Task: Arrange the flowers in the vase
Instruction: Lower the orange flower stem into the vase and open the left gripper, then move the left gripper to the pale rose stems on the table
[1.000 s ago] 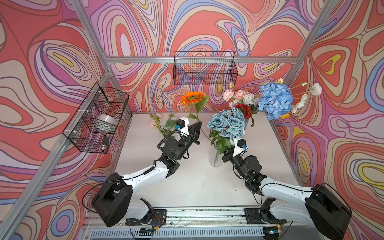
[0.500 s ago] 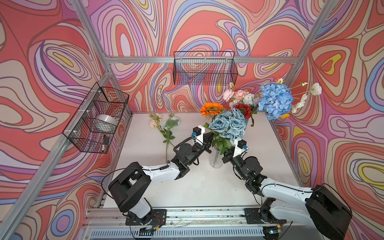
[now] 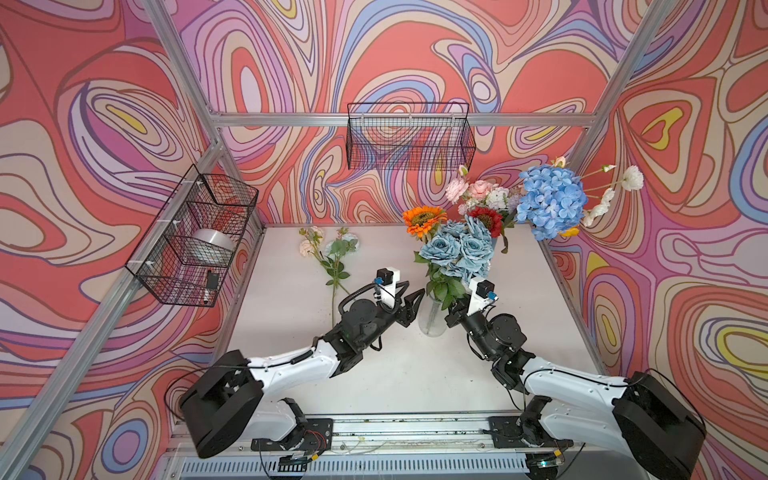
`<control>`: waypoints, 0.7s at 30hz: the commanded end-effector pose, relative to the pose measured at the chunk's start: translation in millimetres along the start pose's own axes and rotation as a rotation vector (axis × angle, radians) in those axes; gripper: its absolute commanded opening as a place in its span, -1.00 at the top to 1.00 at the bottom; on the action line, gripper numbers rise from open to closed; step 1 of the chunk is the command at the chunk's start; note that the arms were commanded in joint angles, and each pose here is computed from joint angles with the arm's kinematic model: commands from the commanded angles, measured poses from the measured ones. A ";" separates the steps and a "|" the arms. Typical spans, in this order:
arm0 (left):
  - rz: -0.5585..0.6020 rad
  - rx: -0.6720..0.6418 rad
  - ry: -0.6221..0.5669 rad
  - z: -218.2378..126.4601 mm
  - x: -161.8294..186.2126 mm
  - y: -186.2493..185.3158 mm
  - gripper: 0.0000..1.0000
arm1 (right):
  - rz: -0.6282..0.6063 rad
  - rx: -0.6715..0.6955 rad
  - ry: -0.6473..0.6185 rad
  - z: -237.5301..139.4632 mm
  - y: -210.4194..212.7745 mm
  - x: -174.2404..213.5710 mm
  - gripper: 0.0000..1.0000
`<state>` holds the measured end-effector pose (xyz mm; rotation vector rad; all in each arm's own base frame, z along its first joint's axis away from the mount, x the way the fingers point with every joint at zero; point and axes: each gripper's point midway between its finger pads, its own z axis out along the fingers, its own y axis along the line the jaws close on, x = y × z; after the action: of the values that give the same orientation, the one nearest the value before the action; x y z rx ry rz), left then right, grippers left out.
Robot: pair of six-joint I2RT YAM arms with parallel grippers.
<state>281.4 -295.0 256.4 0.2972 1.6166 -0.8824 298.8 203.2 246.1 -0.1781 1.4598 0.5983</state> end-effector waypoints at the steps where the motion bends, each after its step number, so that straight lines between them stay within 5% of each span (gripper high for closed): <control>1: -0.027 -0.172 0.100 -27.9 32.3 37.3 -0.22 | 0.016 0.005 -0.026 -0.8 -0.8 -6.2 1.00; 13: 0.018 -0.584 0.218 -76.2 30.6 151.9 -0.27 | 0.032 -0.001 -0.017 2.4 0.7 -4.1 1.00; 21: -0.035 -0.801 0.373 -75.7 37.7 224.6 -0.06 | 0.036 -0.005 -0.015 4.8 2.3 -4.5 1.00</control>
<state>355.3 -114.0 159.4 -0.1243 2.0662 -0.2190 299.5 203.9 245.2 -0.1683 1.4624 0.6099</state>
